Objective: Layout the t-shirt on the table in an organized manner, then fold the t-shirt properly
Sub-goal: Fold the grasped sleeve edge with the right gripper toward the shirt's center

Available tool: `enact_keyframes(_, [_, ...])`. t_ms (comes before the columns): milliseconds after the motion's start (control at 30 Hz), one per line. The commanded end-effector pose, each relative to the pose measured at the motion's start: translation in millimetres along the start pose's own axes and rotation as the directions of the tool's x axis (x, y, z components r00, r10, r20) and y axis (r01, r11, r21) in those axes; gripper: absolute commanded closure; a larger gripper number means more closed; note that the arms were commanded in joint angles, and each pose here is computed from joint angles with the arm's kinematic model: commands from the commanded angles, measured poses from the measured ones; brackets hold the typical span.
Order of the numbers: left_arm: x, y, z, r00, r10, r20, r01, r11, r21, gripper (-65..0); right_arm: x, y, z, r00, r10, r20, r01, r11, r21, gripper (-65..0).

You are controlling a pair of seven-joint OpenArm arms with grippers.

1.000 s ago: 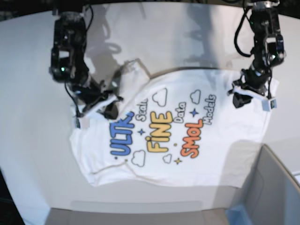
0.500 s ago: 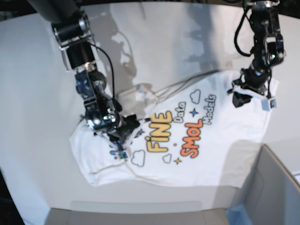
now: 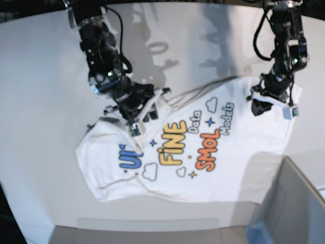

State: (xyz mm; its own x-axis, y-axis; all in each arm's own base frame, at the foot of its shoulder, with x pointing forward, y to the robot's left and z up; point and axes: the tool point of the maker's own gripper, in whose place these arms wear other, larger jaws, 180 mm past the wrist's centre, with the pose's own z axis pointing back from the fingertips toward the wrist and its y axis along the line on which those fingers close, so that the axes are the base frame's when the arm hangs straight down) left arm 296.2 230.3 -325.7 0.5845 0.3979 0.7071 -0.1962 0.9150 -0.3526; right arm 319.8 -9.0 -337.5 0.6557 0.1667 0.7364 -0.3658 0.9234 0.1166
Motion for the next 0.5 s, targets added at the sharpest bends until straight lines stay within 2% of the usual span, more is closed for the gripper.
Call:
enact_keyframes(0, [14,-3,3,0.999,-0.020,0.041,0.020,1.000,-0.009,-19.9,24,-14,4,0.997,-0.003,0.082,0.008,0.999,-0.052,-12.8])
enact_keyframes(167, [14,-3,3,0.999,-0.020,0.041,0.020,1.000,-0.009,-19.9,25,-55,1,0.991,-0.051,0.126,0.073,0.982,-0.177,-12.6])
enact_keyframes(467, [14,-3,3,0.999,-0.020,0.043,0.020,1.000,-0.010,-19.9,-2,-66,-21,0.997,-0.064,0.036,0.070,0.979,-0.193,-12.6])
